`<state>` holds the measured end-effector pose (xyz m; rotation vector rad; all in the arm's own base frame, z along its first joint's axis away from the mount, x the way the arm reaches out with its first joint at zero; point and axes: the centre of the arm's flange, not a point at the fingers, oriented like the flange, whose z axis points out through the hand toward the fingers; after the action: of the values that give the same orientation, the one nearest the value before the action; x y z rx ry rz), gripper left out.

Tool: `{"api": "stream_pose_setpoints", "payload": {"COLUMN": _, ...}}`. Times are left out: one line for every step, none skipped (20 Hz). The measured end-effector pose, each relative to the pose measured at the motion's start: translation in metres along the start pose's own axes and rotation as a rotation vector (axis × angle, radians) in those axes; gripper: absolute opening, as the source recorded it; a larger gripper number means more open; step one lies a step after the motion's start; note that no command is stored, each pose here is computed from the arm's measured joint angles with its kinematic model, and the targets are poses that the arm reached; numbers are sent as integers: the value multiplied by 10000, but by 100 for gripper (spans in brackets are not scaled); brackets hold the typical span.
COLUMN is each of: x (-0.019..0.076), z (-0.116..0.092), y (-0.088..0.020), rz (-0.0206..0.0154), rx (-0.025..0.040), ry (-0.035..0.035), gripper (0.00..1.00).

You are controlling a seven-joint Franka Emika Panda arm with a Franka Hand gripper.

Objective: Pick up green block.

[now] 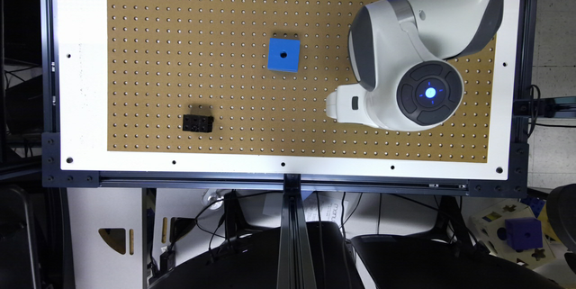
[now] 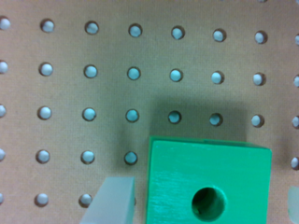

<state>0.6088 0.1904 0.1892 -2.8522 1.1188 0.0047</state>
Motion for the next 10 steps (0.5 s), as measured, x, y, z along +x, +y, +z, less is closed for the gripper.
{"api": "stream_pose_setpoints", "payload": {"x": -16, "z": -10, "y": -26, "rz": -10, "rx": 37, "ry": -4, "gripper": 100}}
{"api": "stream_pose_setpoints", "payload": {"x": -22, "z": -13, "y": -37, "rz": -13, "rx": 50, "ry": -5, "gripper": 100}}
{"api": "stream_pose_setpoints", "payload": {"x": -53, "z": -20, "y": -93, "rz": -19, "rx": 95, "ry": 1, "gripper": 100}}
{"api": "stream_pose_setpoints", "payload": {"x": -66, "z": -14, "y": -117, "rz": -16, "rx": 109, "ry": 1, "gripper": 100}}
{"api": "stream_pose_setpoints", "payload": {"x": -73, "z": -6, "y": -130, "rz": -17, "rx": 114, "ry": -1, "gripper": 100}}
{"api": "stream_pose_setpoints", "payload": {"x": -73, "z": 1, "y": -137, "rz": -17, "rx": 116, "ry": -3, "gripper": 100}}
{"api": "stream_pose_setpoints", "payload": {"x": -67, "z": 9, "y": -143, "rz": -13, "rx": 120, "ry": -4, "gripper": 100}}
{"api": "stream_pose_setpoints", "payload": {"x": -64, "z": 14, "y": -145, "rz": -10, "rx": 120, "ry": -6, "gripper": 100}}
{"api": "stream_pose_setpoints", "payload": {"x": -65, "z": 40, "y": -139, "rz": -6, "rx": 91, "ry": -27, "gripper": 100}}
{"api": "stream_pose_setpoints", "payload": {"x": -68, "z": 97, "y": -128, "rz": 2, "rx": 55, "ry": -57, "gripper": 100}}
